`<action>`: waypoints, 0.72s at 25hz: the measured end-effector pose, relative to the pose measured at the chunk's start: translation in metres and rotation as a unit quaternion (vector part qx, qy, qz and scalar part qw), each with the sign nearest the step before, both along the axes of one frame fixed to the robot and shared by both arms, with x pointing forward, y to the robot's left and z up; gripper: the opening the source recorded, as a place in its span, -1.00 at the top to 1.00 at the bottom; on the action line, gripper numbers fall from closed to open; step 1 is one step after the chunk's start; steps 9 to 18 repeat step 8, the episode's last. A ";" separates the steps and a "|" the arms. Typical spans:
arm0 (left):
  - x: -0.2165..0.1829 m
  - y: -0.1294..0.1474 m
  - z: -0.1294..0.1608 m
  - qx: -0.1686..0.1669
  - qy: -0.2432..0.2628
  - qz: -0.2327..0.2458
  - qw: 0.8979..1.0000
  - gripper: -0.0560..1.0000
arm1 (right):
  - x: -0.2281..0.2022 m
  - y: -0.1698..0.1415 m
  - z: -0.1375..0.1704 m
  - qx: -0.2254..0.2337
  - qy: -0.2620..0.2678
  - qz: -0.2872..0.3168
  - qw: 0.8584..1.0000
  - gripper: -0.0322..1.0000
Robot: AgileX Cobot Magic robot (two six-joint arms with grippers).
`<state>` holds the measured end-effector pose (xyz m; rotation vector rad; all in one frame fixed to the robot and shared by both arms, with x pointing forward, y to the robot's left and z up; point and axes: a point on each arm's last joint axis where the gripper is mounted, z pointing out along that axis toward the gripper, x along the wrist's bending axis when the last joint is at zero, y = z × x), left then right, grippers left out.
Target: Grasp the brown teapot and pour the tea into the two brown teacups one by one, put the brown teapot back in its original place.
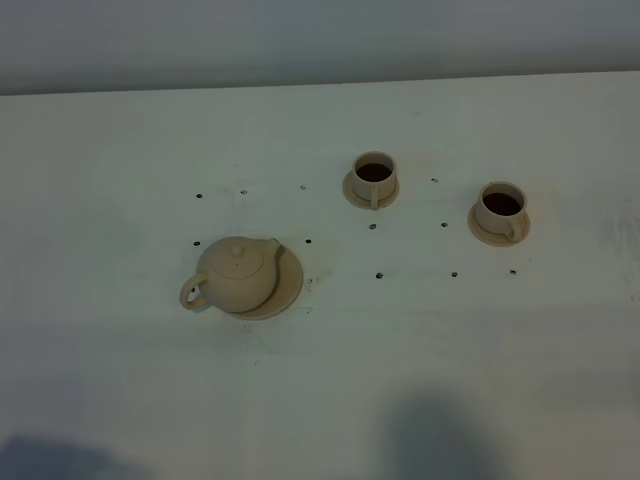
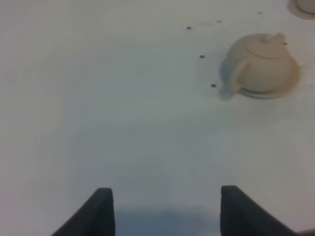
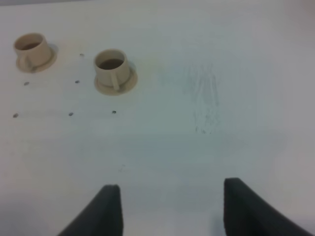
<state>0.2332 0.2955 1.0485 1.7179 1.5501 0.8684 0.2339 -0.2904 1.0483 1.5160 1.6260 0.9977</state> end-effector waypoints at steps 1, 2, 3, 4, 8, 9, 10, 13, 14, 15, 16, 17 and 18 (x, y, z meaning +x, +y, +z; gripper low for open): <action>0.000 0.000 0.000 0.000 0.000 0.004 1.000 -0.11 | 0.000 0.000 0.000 0.000 0.000 0.000 1.000 0.07; 0.000 0.000 0.000 0.000 0.000 0.008 1.000 -0.11 | 0.000 0.000 0.000 0.000 0.000 0.000 1.000 0.07; 0.000 0.000 0.000 0.000 0.000 0.009 1.000 -0.11 | 0.000 0.000 0.000 0.000 0.000 0.000 1.000 0.07; 0.000 0.000 0.000 0.000 0.000 0.008 1.000 -0.11 | 0.000 0.000 0.000 0.000 0.000 0.000 1.000 0.07; 0.000 0.000 0.000 0.001 0.000 0.008 1.000 -0.11 | 0.000 0.000 0.000 0.000 0.000 0.000 1.000 0.07; 0.000 0.000 0.000 0.001 0.000 0.008 1.000 -0.11 | 0.000 0.000 0.000 0.000 0.000 0.000 1.000 0.07; 0.000 0.000 0.000 0.001 0.000 0.008 1.000 -0.11 | 0.000 0.000 0.000 0.000 0.000 0.000 1.000 0.07; 0.000 0.000 0.000 0.001 0.000 0.008 1.000 -0.11 | 0.000 0.000 0.000 0.000 0.000 0.000 1.000 0.07; 0.000 0.000 0.000 0.001 0.000 0.008 1.000 -0.11 | 0.000 0.000 0.000 0.000 0.000 0.000 1.000 0.07; 0.000 0.000 0.000 0.001 0.000 0.008 1.000 -0.11 | 0.000 0.000 0.000 0.000 0.000 0.000 1.000 0.07; 0.000 0.000 0.000 0.001 0.000 0.008 1.000 -0.11 | 0.000 0.000 0.000 0.000 0.000 0.000 1.000 0.07; 0.000 0.000 0.000 0.001 0.000 0.008 1.000 -0.11 | 0.000 0.000 0.000 0.000 0.000 0.000 1.000 0.07; 0.000 0.000 0.000 0.001 0.000 0.008 1.000 -0.11 | 0.000 0.000 0.000 0.000 0.000 0.000 1.000 0.07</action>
